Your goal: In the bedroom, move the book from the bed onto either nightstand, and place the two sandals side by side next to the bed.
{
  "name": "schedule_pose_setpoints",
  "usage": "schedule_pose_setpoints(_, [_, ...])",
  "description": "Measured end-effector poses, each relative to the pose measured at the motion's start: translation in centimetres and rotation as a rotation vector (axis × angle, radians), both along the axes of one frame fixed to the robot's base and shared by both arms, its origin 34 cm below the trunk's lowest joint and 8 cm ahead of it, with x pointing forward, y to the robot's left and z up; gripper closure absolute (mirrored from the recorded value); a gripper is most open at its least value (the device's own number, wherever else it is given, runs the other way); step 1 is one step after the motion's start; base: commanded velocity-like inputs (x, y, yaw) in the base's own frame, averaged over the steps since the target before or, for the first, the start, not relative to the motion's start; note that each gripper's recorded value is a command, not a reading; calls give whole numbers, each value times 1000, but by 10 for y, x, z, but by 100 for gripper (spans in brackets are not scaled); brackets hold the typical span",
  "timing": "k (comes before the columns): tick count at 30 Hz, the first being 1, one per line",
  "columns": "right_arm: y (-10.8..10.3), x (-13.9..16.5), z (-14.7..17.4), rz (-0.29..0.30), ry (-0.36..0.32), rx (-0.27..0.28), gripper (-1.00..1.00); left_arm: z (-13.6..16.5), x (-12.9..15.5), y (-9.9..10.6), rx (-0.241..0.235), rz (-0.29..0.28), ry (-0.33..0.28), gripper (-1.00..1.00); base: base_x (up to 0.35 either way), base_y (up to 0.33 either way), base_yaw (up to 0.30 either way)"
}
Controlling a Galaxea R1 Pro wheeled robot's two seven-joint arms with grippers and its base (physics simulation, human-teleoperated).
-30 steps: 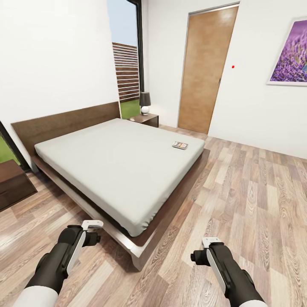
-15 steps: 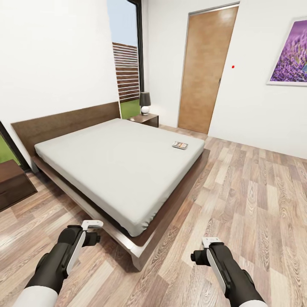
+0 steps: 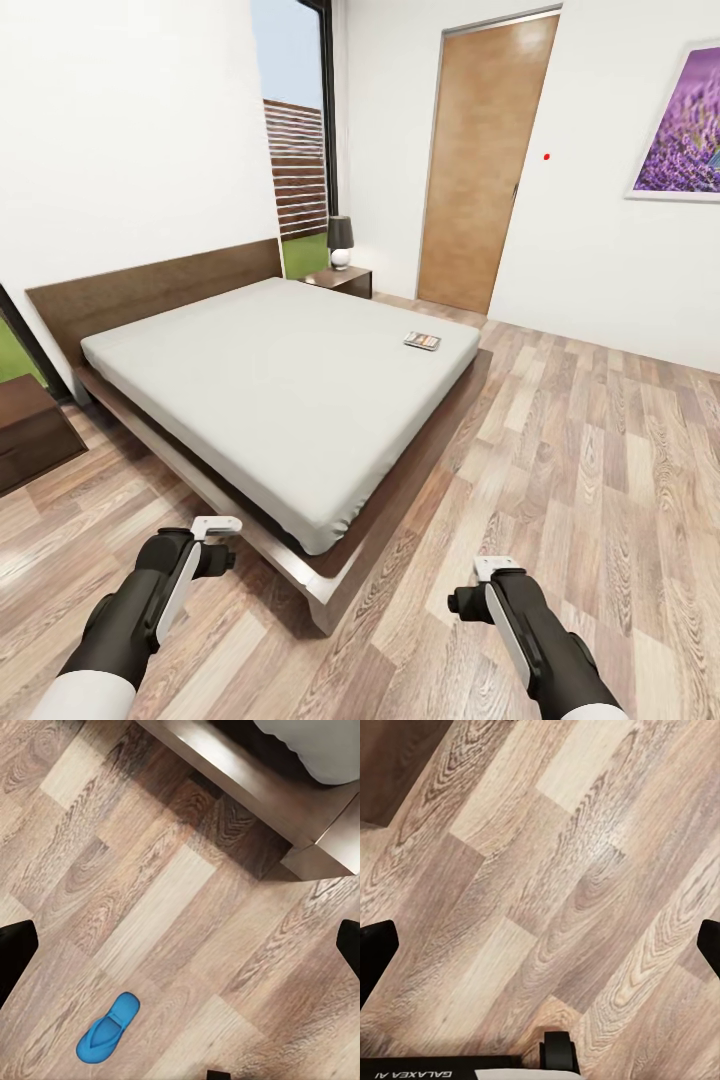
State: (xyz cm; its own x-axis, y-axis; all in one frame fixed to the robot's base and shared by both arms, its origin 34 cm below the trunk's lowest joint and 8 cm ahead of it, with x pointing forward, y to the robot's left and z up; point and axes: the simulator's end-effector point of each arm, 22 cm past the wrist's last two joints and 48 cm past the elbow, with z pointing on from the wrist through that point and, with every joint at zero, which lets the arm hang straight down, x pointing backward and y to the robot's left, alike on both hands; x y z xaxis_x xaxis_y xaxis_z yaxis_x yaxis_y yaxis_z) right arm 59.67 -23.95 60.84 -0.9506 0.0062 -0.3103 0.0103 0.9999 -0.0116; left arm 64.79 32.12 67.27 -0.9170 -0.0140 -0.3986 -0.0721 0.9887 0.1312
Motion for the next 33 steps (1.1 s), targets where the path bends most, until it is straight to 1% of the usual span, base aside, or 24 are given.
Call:
schedule_pose_setpoints(12, [0,0,0,-2,-1,1,-100,0,0,0,1,-1,0,-100,0,0,5])
schedule_pose_setpoints(22, [1,2,3,3,-11,-4,-100,1,0,-2,0,-4,-2,-100,0,0,143])
schedule_pose_setpoints(23, [-4,3,4,-3,-14,-30,-100,1,0,-1,1,-2,0,-100,0,0,39])
schedule_pose_setpoints(24, [-4,3,4,-4,-14,-30,-100,1,0,-1,1,-2,0,-100,0,0,25])
schedule_pose_setpoints(26, [-10,5,6,-14,-22,-55,-100,1,-1,0,2,-1,0,-100,0,0,18])
schedule_pose_setpoints(30, [-15,11,13,-26,-43,-80,-100,1,-1,2,4,0,2,-100,0,0,9])
schedule_pose_setpoints(32, [-16,13,15,-29,-48,-84,-100,0,-2,3,5,1,4,-100,0,0,2])
schedule_pose_setpoints(33, [-19,15,18,-33,-58,-91,-100,-4,-7,17,65,31,21,-100,0,0,0])
